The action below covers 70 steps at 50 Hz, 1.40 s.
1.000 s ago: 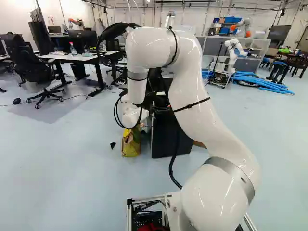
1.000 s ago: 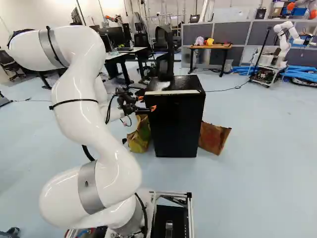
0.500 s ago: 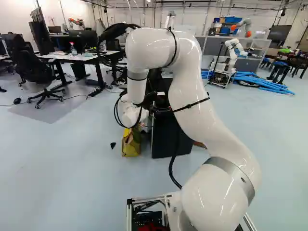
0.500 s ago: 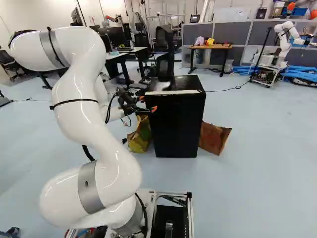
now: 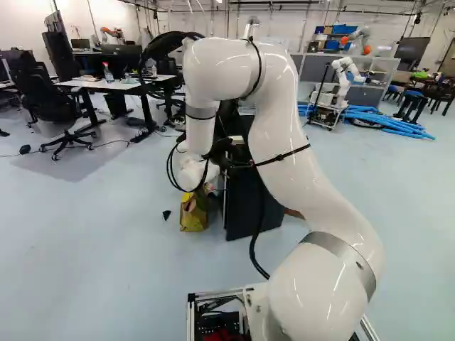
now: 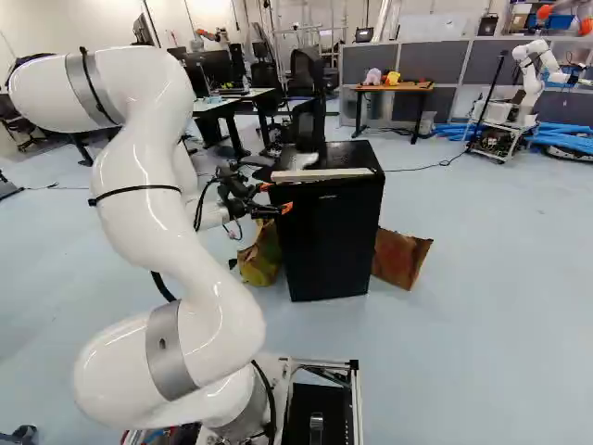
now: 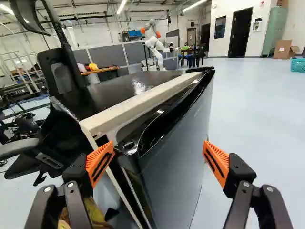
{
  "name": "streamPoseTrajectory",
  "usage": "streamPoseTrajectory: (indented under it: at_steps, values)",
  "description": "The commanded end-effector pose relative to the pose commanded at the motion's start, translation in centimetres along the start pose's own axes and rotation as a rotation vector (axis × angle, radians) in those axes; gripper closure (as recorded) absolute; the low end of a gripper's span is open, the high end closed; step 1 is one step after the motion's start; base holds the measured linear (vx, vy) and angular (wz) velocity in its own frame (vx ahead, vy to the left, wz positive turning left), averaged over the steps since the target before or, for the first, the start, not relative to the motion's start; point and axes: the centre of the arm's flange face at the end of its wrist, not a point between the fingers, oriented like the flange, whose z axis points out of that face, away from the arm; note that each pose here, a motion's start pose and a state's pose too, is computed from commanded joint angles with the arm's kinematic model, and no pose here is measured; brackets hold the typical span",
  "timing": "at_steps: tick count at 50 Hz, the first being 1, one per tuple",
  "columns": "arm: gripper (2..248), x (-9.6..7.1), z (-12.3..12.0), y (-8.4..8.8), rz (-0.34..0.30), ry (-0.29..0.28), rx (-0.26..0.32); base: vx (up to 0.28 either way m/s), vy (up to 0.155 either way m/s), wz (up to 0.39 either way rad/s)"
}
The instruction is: Grab a drink from the fridge
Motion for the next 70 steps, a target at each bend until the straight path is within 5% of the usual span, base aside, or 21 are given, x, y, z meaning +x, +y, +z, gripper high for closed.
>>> streamPoseTrajectory:
  at_steps: [70]
  values:
    - [3,0.6,-2.1,2.5,-0.010,0.070,-0.113,0.000,0.000,0.000]
